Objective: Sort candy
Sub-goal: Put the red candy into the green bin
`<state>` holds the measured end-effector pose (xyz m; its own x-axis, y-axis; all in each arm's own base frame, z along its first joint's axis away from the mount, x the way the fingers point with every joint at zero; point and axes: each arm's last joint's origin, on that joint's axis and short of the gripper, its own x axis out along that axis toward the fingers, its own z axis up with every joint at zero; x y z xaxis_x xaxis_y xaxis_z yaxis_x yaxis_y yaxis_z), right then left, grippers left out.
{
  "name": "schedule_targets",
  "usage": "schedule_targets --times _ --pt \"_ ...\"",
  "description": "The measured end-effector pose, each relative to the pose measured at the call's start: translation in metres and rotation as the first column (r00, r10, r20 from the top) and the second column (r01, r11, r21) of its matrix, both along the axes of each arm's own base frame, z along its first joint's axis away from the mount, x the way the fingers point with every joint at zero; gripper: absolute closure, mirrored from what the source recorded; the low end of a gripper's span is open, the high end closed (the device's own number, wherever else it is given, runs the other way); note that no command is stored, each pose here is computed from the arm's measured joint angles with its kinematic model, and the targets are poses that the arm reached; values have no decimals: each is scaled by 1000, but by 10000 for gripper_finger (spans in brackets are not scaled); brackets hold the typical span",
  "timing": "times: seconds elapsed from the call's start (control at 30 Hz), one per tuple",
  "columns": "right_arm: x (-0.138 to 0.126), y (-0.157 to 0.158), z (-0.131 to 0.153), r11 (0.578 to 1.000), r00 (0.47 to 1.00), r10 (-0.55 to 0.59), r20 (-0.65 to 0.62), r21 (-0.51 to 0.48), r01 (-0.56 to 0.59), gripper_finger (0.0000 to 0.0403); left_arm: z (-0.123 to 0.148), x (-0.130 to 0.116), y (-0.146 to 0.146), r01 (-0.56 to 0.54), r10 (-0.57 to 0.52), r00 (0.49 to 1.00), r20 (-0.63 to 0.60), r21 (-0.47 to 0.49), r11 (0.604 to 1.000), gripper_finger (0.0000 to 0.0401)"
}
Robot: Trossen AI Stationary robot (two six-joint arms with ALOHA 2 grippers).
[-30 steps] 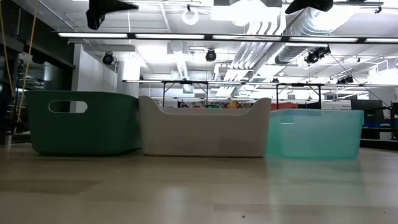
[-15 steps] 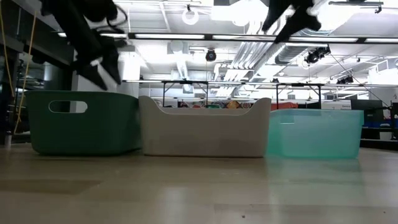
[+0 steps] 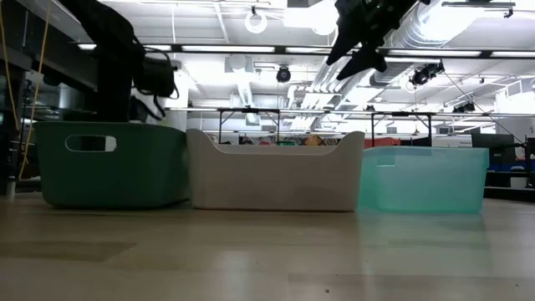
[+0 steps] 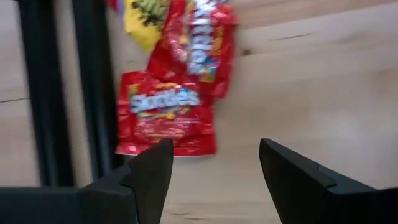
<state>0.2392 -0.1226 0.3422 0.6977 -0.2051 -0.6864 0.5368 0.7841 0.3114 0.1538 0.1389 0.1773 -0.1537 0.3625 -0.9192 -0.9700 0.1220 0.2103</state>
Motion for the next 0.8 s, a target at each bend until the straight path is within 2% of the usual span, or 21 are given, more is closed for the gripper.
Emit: schedule_targets --times 0.2,0.37,0.6,0.7,0.8 --pt "-1 -7 0 1000 1000 12 17 3 -12 167 -18 3 11 -9 11 996 -83 28 1000 174" --pt "-1 -7 0 1000 1000 7 19 9 -8 167 -41 -5 18 -38 29 994 -107 -79 996 174" --pt "-1 -8 0 999 999 -31 27 20 31 167 -50 -10 28 16 -30 991 -128 -108 994 175" --pt "0 -8 1 998 997 -56 45 39 54 167 -51 -11 28 31 -45 990 -132 -109 994 193" --pt "1 -7 2 996 995 -75 64 63 71 167 -55 -11 24 78 -94 984 -153 -112 991 240"
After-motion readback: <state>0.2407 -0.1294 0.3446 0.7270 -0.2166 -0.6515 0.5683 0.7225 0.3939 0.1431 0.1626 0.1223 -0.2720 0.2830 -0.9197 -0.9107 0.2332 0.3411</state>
